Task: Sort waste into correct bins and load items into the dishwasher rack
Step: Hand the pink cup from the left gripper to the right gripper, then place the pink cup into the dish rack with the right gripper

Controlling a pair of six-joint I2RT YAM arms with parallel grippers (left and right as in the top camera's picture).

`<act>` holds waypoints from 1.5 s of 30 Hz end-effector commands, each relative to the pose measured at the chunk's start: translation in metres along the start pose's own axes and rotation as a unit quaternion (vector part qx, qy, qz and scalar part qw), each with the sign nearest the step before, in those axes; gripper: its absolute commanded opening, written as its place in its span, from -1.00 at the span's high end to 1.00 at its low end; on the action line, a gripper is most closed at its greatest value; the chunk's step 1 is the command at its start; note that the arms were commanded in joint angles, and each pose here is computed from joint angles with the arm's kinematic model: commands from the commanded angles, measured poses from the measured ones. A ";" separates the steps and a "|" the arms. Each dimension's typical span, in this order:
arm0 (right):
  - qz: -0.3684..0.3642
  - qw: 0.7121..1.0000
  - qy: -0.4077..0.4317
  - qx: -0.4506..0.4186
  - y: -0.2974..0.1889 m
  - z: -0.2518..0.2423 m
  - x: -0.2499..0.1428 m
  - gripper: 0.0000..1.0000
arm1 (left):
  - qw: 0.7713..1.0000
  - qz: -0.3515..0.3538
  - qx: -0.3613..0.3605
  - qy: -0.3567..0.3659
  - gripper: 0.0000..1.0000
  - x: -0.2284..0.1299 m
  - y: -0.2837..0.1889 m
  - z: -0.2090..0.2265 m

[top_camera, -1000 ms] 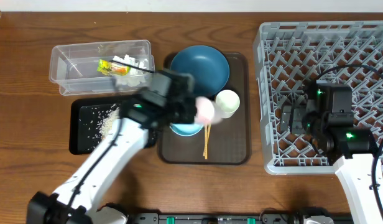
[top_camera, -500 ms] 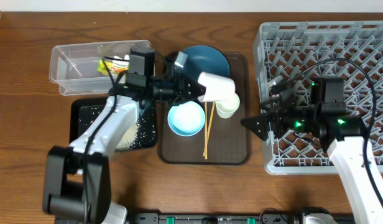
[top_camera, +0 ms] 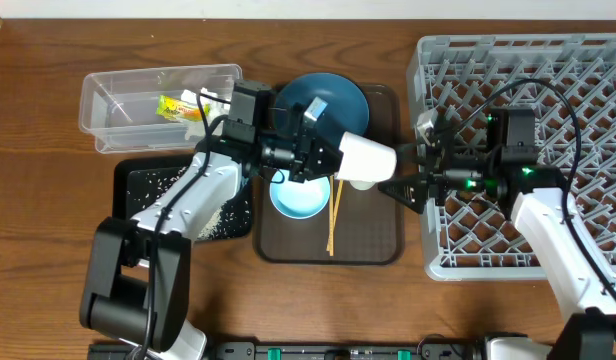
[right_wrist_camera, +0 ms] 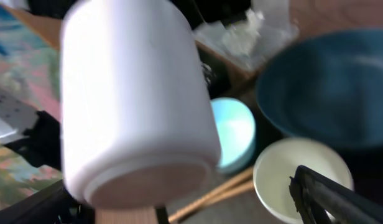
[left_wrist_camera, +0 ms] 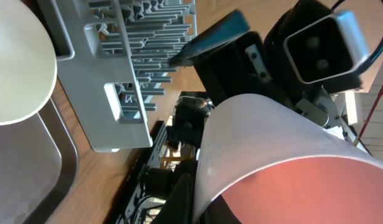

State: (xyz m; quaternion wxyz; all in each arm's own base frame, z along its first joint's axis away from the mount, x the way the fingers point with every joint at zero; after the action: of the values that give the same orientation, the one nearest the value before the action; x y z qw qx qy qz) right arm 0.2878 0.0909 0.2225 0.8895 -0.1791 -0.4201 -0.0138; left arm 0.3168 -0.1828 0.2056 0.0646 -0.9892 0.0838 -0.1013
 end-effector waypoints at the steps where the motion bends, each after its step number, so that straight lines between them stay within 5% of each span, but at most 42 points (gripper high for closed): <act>1: -0.019 0.997 -0.030 0.070 0.003 0.013 0.010 -0.99 | 1.000 0.014 -0.017 0.012 0.87 0.001 0.004 -0.008; 7: -0.014 0.995 -0.046 0.084 0.013 0.019 0.013 -0.97 | 1.000 0.014 -0.017 0.012 0.88 0.001 0.004 -0.008; 36: -0.014 0.993 -0.078 0.091 0.022 0.024 0.017 -0.25 | 1.000 0.014 -0.017 0.012 0.85 0.001 0.004 -0.008; 40: -0.014 0.993 -0.078 0.091 0.022 0.024 0.017 -0.21 | 1.000 0.014 -0.016 0.013 0.67 0.001 0.004 -0.008; 45: -0.004 0.998 -0.043 0.048 0.023 0.017 0.017 -0.11 | 1.000 -0.002 0.006 0.020 0.08 0.003 0.004 -0.004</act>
State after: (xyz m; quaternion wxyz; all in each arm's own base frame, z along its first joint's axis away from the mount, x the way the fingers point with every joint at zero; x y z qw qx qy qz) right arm 0.2862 0.1178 0.2360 0.8719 -0.1161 -0.4754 0.0170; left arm 0.3148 -0.1861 0.2067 0.0602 -0.9884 0.0915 -0.1049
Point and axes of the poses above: each gripper's point midway between its finger pads, its own y axis out along the fingers, its own z axis along the line the jaws close on, x = y × z, the point moved 9 cm from there along -y, back along the fingers, and after that the axes turned 8 degrees about y, right-handed, at the moved point
